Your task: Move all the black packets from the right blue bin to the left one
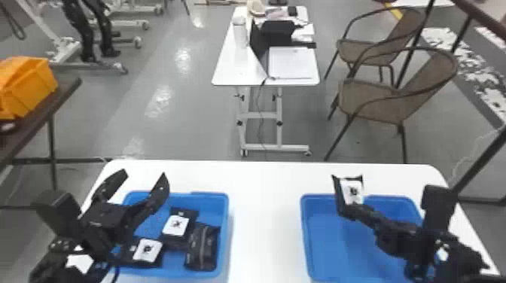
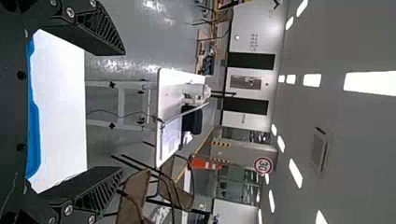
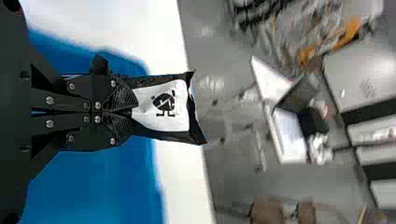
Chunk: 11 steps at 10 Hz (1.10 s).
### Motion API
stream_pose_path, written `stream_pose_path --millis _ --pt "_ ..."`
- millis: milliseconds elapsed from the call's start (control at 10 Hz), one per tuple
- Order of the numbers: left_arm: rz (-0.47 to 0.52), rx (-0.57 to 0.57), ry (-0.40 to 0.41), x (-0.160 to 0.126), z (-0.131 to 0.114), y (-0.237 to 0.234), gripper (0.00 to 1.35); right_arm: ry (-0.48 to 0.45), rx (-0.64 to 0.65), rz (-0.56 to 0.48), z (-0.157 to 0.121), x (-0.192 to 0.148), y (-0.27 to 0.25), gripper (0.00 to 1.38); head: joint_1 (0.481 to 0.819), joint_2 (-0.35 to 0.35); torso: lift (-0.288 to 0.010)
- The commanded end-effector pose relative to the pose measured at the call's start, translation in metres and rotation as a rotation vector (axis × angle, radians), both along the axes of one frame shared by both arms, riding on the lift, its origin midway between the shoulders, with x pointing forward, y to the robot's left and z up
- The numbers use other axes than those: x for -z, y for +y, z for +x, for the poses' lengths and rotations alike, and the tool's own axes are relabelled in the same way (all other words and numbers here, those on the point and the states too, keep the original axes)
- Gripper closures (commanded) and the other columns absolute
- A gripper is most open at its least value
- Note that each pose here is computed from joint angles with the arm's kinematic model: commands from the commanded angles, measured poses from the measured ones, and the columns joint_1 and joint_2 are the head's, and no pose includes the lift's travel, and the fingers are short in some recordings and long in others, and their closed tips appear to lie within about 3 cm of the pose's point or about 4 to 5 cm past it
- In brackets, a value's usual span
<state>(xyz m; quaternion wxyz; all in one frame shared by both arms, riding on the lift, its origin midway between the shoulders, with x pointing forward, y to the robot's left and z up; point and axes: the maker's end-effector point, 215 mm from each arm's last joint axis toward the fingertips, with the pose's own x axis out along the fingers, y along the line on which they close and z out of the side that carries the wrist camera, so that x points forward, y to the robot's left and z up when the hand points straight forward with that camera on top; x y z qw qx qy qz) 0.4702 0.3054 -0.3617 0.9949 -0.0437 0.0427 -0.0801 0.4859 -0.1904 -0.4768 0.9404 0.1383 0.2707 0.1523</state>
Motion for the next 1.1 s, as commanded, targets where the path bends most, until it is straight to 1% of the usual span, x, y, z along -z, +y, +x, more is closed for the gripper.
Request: stream_pose_path --millis 0,100,200,300,500,700,800,900,1000 --pt "-0.062 0.006 0.011 -0.010 0.005 -0.003 0.15 -0.121 -0.169 -0.020 0.038 -0.067 0.044 1.29 0.695 0.118 0.000" --pt "-0.120 0.020 0.025 -0.011 0.010 -0.010 0.15 -0.179 -0.296 -0.022 0.056 -0.096 0.080 1.29 0.695 0.156 0.000" --pt "-0.179 0.044 0.031 -0.015 0.015 -0.022 0.15 -0.216 -0.414 -0.037 0.065 -0.113 0.115 1.29 0.695 0.191 0.000" --pt "-0.248 0.075 0.036 -0.020 0.021 -0.038 0.15 -0.248 -0.497 -0.058 0.069 -0.123 0.148 1.29 0.695 0.206 0.000" --pt "-0.340 0.139 0.041 -0.030 0.030 -0.069 0.15 -0.275 -0.614 -0.037 0.063 -0.132 0.204 1.29 0.695 0.237 0.000" --pt "-0.366 0.166 0.024 -0.043 0.038 -0.080 0.15 -0.274 -0.743 -0.007 0.049 -0.132 0.256 1.29 0.695 0.258 0.000" --pt "-0.370 0.174 0.015 -0.047 0.040 -0.085 0.15 -0.270 -0.785 0.015 0.047 -0.133 0.270 1.29 0.695 0.281 0.000" --pt "-0.375 0.179 0.013 -0.048 0.041 -0.087 0.15 -0.280 -0.811 0.014 0.046 -0.136 0.281 1.29 0.695 0.299 0.000" --pt "-0.398 0.194 0.013 -0.049 0.043 -0.095 0.15 -0.292 -0.827 0.026 0.046 -0.141 0.291 1.29 0.695 0.310 0.000"
